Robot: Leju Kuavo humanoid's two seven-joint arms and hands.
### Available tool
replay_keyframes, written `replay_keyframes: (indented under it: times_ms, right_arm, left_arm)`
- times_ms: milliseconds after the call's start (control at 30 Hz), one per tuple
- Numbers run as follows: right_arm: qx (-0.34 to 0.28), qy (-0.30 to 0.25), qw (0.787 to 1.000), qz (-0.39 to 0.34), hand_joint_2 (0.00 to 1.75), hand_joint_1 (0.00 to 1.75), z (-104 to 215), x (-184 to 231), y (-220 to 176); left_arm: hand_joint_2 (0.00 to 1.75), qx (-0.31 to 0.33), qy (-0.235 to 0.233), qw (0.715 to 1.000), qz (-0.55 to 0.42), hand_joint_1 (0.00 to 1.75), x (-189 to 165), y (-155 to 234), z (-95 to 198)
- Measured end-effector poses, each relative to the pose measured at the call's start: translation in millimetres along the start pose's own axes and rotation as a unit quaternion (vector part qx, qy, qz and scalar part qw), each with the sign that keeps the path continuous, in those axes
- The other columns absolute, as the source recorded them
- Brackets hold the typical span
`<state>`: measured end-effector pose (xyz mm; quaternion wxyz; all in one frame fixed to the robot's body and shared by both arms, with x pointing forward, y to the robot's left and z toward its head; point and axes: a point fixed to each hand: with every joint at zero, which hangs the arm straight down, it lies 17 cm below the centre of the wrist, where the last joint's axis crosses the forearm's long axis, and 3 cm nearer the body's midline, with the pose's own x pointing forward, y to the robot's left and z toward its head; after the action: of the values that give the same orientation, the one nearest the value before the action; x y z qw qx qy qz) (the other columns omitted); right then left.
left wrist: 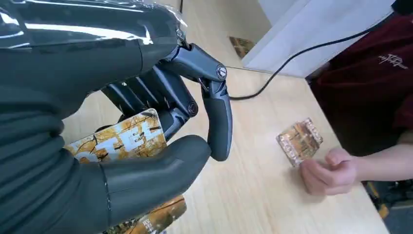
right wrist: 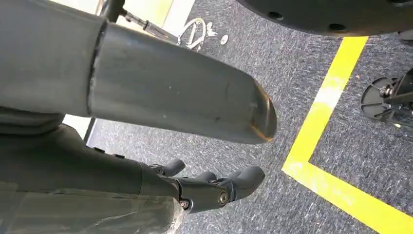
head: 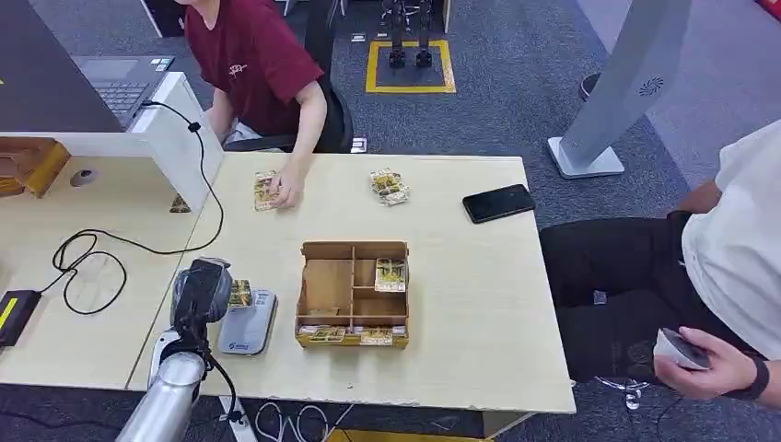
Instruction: Pass the card to the sensor for recognition and then transmit it.
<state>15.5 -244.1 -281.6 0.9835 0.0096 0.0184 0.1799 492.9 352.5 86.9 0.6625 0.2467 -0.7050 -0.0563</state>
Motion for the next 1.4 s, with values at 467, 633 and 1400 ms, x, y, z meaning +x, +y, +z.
replay_keyframes:
  times_ms: [467, 633, 1400]
  right_arm:
    - [-0.001, -0.001, 1.000, 0.005, 0.00, 0.00, 0.0, 0.2, -1.0]
    - [-0.002, -0.001, 1.000, 0.028, 0.00, 0.00, 0.1, 0.2, -2.2]
    - [-0.007, -0.001, 0.997, 0.079, 0.00, 0.00, 0.9, 3.4, -9.1]
  left_arm:
    - [1.75, 0.037, -0.090, 0.992, 0.080, 1.75, 67.3, 24.2, -13.2]
    - [1.75, 0.096, -0.171, 0.979, 0.056, 1.75, 118.0, 51.5, -22.4]
    - [1.75, 0.135, -0.314, 0.904, -0.258, 1.75, 189.5, 31.9, -45.5]
